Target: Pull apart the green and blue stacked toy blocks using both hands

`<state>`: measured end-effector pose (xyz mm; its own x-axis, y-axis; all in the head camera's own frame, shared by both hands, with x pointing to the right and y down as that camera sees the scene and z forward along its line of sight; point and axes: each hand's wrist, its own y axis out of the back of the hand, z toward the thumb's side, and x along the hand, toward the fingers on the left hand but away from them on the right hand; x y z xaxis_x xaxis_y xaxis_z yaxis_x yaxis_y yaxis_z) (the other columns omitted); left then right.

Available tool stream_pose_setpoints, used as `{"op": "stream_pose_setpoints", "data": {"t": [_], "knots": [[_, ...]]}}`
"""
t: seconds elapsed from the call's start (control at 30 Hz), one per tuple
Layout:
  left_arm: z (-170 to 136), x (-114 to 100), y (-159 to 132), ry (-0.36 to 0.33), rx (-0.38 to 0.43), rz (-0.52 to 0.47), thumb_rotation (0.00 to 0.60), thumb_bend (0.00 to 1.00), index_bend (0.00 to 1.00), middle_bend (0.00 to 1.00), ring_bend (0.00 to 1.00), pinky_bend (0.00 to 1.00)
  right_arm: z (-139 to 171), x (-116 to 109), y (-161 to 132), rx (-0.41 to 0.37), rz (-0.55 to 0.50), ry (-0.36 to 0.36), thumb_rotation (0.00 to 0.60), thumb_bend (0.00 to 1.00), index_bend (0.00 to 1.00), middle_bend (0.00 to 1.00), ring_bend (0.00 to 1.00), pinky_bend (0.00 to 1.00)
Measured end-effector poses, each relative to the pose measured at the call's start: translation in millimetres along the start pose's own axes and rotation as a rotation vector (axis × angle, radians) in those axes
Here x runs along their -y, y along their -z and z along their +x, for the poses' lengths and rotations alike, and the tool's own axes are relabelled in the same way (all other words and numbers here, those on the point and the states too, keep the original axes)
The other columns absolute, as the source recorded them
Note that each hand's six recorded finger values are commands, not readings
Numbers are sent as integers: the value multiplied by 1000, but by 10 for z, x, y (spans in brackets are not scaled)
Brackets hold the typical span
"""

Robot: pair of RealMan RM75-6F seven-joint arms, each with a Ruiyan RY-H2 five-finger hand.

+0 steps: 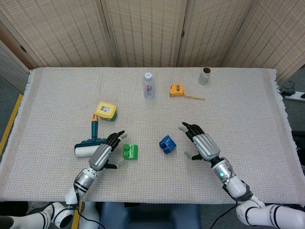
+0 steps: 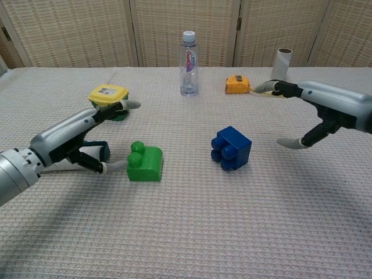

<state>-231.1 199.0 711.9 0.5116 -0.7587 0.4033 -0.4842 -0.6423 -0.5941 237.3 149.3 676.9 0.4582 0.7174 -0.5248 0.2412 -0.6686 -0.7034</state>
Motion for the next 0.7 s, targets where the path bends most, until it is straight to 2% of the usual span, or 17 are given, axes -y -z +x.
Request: {"op": "stream_pose_setpoints", "data": {"t": [0.13,0.3,0.4,0.5,0.6,0.7], "knots": [[-259,-310,102,-2,-15,203,600,339,72,0,0,0,123,29,76,22,172,37,600,369,0,0,0,0],[-749,-627,283,0,-102,354,600,340,73,0,0,0,336,88,241,104,376,110,600,370,0,0,0,0],[-1027,-773,368,-6,-152,452,600,340,78,0,0,0,440,134,378,166,450,147,600,369,0,0,0,0],[-1225,-920,403,-70,-196,564,600,339,83,0,0,0,520,210,511,219,497,156,600,369,0,0,0,0],[-1476,-1086,441,-152,-273,679,600,339,69,0,0,0,565,273,580,240,495,148,600,370,0,0,0,0],[-1668,-1219,465,-190,-342,720,600,339,49,0,0,0,583,307,588,236,482,125,600,370,0,0,0,0]]}}
